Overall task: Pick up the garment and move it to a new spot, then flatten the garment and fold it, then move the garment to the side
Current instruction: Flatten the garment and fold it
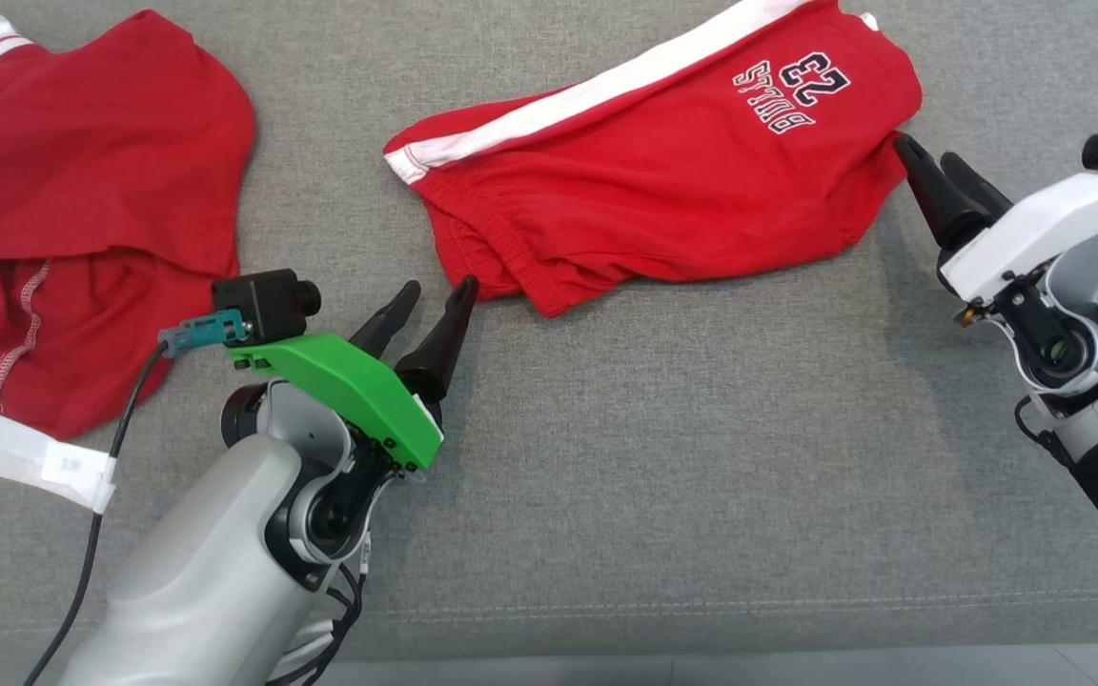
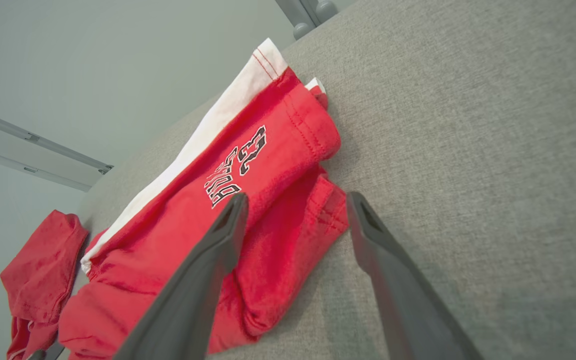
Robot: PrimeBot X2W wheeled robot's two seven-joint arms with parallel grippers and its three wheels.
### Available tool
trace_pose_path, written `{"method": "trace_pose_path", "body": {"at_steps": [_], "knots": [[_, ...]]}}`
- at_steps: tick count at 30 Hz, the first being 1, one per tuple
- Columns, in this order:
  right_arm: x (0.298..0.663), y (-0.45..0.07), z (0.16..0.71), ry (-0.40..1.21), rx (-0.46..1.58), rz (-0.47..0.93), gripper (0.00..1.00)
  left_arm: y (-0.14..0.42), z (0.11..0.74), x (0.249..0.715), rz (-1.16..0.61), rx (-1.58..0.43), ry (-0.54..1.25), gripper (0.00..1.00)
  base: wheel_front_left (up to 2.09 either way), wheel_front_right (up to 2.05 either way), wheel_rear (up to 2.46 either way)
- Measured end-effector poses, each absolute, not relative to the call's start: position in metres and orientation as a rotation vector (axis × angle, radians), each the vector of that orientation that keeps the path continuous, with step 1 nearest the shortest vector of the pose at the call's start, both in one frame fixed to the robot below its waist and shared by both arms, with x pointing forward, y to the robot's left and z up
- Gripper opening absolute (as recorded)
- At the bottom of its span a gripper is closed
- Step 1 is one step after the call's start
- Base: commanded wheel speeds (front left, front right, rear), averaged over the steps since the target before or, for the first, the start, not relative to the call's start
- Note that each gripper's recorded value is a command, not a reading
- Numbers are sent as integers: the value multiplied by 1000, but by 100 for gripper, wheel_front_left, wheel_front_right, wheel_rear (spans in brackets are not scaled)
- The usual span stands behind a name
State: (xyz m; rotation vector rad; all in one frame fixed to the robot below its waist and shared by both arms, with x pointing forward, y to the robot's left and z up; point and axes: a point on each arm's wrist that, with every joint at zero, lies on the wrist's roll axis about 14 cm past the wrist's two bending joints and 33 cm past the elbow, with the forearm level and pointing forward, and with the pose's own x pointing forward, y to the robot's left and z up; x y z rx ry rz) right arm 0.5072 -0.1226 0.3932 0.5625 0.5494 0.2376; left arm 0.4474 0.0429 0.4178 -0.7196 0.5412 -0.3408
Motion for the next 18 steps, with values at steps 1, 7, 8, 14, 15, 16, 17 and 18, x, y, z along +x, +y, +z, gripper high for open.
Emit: {"method": "trace_pose_path", "body": {"at_steps": [1,7,8,14,15,16,17,18], "knots": [[509,-120,393,553,564,241,100,44,416,448,-338,-718,544,100,0,0,0],[523,-118,391,559,560,239,100,39,412,455,-345,-712,563,100,0,0,0],[525,-119,389,567,558,234,100,38,412,456,-347,-714,564,100,0,0,0],[532,-120,377,596,552,214,100,33,405,460,-352,-710,581,100,0,0,0],[533,-120,374,603,551,212,100,33,405,461,-353,-707,580,100,0,0,0],[534,-120,372,606,551,209,100,32,404,462,-355,-705,584,100,0,0,0],[535,-119,370,611,550,208,100,31,403,464,-357,-704,585,100,0,0,0],[536,-118,368,619,549,210,100,30,403,464,-357,-704,589,100,0,0,0]]}}
